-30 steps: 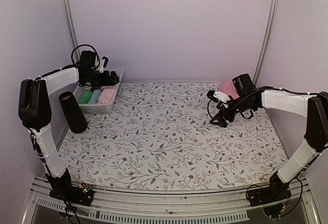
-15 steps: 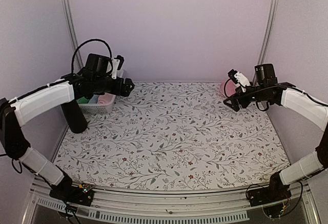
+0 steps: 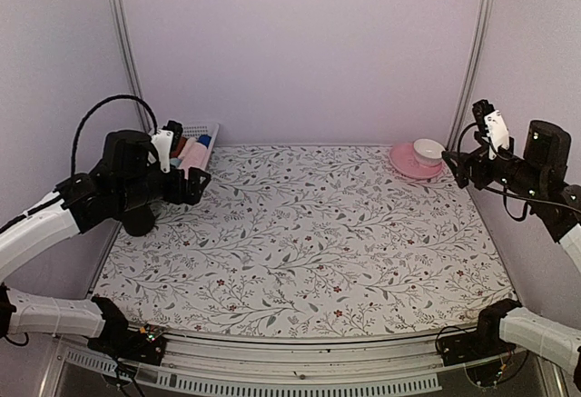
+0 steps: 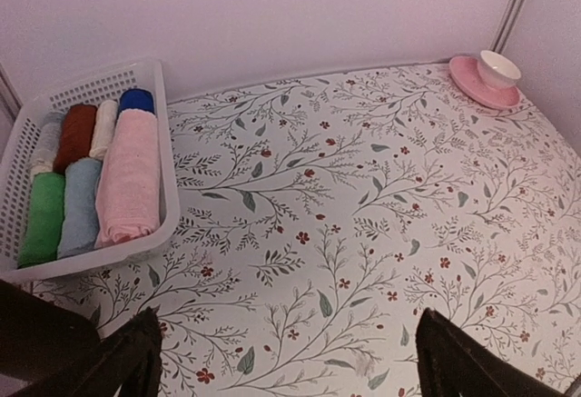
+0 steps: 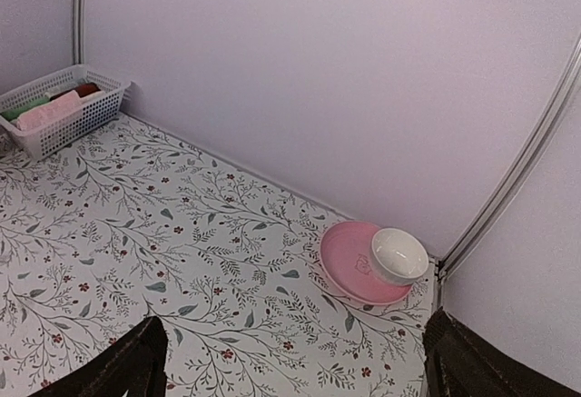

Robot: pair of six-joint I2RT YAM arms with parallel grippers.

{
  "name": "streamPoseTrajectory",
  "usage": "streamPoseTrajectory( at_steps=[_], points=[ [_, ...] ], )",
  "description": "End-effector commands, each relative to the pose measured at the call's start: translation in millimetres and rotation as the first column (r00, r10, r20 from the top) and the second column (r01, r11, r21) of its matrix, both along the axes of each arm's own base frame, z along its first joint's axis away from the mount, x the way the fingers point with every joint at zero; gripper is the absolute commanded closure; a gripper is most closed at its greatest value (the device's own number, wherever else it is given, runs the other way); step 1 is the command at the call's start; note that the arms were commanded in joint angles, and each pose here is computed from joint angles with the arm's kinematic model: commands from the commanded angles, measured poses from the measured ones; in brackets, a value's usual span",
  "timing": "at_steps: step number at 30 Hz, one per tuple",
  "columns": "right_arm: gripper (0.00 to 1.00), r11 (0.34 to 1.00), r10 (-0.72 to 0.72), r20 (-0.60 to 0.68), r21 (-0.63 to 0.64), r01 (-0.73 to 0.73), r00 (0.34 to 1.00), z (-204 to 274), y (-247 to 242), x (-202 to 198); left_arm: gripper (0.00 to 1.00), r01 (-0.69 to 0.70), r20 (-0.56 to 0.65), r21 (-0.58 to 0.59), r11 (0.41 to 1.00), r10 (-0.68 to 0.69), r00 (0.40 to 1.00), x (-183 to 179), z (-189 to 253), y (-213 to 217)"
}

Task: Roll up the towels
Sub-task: Reset both arms

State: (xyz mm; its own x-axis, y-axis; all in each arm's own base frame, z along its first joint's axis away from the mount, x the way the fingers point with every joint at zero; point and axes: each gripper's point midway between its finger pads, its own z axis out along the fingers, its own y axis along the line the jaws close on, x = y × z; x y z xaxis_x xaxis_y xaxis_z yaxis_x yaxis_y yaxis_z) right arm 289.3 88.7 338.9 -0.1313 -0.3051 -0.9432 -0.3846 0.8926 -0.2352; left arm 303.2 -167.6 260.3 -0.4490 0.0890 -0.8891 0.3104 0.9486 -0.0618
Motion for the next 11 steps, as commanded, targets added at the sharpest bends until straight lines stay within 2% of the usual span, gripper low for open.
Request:
streamPoseTrajectory(
  at_steps=[1,11],
  points=[
    [0.01,0.999,-0.035,0.022,0.016,0.035,0.999,1,-9,-14,0.03,0.008,0.032,-0.006,1.0,-0.008,0.999,-14,8,4],
    [0.01,1.0,-0.012,0.048,0.013,0.012,0.999,-11,-7,-18,0.03,0.046,0.04,-0.008,0.999,-0.045,0.998,-29,15,8]
  ],
)
